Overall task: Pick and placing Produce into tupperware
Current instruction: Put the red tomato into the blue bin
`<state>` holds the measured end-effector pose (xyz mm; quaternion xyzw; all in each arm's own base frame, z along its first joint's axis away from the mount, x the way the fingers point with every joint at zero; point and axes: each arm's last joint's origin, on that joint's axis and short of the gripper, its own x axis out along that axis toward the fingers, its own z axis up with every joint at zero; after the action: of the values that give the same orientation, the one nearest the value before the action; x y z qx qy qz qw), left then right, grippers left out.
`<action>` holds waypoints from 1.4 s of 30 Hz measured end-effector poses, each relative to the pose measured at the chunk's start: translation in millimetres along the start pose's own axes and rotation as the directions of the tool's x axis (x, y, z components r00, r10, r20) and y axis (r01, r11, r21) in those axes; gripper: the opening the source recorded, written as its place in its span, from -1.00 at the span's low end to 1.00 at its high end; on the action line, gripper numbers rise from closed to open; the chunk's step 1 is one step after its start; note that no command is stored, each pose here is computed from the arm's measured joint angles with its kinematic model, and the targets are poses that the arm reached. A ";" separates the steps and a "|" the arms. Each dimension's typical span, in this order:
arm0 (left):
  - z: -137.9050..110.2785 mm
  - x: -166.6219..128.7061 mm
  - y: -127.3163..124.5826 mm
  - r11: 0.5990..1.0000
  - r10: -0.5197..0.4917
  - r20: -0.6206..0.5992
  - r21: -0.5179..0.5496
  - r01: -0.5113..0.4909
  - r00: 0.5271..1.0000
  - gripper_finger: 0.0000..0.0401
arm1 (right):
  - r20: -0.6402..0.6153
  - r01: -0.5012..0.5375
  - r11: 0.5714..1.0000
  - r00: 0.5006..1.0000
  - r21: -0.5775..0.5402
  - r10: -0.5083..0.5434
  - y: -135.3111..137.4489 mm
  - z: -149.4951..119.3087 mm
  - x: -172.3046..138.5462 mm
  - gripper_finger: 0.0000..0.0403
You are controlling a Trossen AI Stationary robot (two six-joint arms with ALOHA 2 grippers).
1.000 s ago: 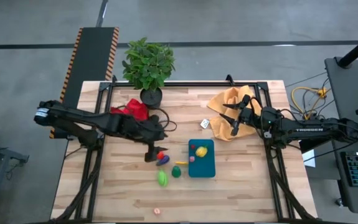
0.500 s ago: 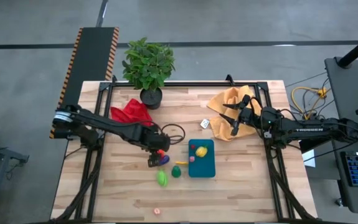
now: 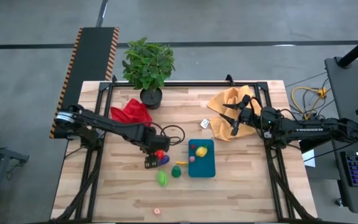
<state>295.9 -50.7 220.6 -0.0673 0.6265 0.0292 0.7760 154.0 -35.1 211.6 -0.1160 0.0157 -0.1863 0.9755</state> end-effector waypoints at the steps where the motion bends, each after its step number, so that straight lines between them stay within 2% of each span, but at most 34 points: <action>1: 0.5 -1.6 0.0 1.000 0.002 0.009 0.000 -0.002 1.000 0.25 | 0.000 0.000 1.000 1.000 0.000 0.000 0.0 0.0 0.0 0.02; 11: 4.3 -8.9 9.7 1.000 0.015 0.001 -0.027 -0.015 1.000 0.25 | 0.000 0.000 1.000 1.000 0.000 0.000 0.1 0.0 0.0 0.02; 14: 2.1 -9.0 16.2 0.998 0.029 -0.038 -0.053 -0.031 0.999 0.27 | 0.000 -0.001 1.000 1.000 0.000 0.001 0.1 0.0 0.0 0.02; 26: 2.6 -8.7 23.5 0.996 0.033 -0.057 -0.079 -0.037 0.998 0.72 | 0.000 -0.001 1.000 1.000 -0.001 0.001 0.1 0.0 0.0 0.02; 33: 3.9 -8.7 22.0 0.988 0.029 -0.042 -0.150 -0.035 0.999 0.74 | 0.000 -0.001 1.000 1.000 -0.003 0.001 0.1 0.0 0.0 0.02; 42: 6.9 -4.5 14.4 0.991 0.030 0.010 -0.131 -0.028 0.999 0.74 | 0.000 0.000 1.000 1.000 -0.003 0.000 0.1 0.0 0.0 0.02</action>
<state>299.8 -35.4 225.4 -0.1087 0.6193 0.0820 0.7732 154.1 -35.1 211.6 -0.1175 0.0162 -0.1860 0.9754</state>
